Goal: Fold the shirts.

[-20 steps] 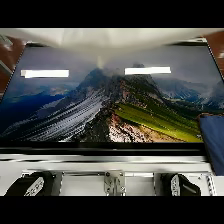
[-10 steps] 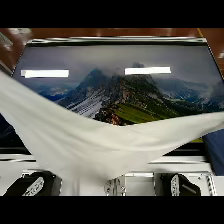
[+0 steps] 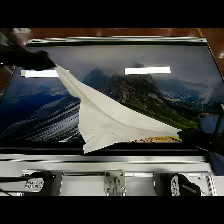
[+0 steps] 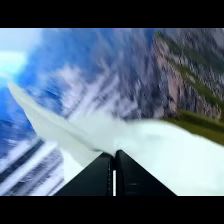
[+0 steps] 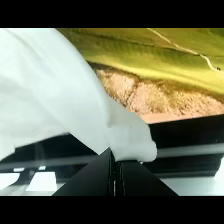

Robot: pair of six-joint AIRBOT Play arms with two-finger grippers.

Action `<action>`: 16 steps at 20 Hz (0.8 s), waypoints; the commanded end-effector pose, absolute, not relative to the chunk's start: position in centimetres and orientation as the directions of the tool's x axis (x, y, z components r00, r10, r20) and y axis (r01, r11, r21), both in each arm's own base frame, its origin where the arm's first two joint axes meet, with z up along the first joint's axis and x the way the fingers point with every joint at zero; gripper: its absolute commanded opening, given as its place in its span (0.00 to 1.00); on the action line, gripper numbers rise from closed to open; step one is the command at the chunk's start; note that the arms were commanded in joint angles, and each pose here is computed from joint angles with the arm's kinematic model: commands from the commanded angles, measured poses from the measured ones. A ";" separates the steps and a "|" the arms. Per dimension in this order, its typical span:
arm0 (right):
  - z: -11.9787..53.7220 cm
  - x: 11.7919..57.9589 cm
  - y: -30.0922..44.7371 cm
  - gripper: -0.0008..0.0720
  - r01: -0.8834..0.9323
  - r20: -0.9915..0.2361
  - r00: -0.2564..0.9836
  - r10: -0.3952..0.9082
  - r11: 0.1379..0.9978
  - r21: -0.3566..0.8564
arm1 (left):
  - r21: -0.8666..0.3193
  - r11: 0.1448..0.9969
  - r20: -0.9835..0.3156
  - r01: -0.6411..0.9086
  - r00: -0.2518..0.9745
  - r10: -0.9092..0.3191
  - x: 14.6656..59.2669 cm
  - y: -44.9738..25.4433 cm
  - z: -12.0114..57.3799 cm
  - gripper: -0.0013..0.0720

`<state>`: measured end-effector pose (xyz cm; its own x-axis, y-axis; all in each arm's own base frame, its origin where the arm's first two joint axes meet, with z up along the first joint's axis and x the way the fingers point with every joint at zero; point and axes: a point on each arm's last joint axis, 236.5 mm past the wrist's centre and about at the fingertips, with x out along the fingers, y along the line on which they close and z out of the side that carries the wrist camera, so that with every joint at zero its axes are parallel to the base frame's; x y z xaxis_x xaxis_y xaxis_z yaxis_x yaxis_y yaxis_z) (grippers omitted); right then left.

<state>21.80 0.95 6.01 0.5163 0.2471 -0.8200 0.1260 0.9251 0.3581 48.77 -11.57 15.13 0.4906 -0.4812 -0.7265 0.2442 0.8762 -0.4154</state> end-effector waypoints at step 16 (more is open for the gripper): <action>2.6 26.0 -2.0 0.10 0.204 -0.773 0.615 0.152 0.917 0.343 | -0.523 0.845 -0.842 -0.111 -0.082 -0.533 38.2 -3.0 -0.8 0.98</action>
<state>26.22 -2.07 2.82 0.6237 0.1483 -0.7674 0.2047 0.9165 0.3436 43.21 -7.77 0.31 0.0051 -0.5827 -0.8126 -0.0192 0.8124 -0.5827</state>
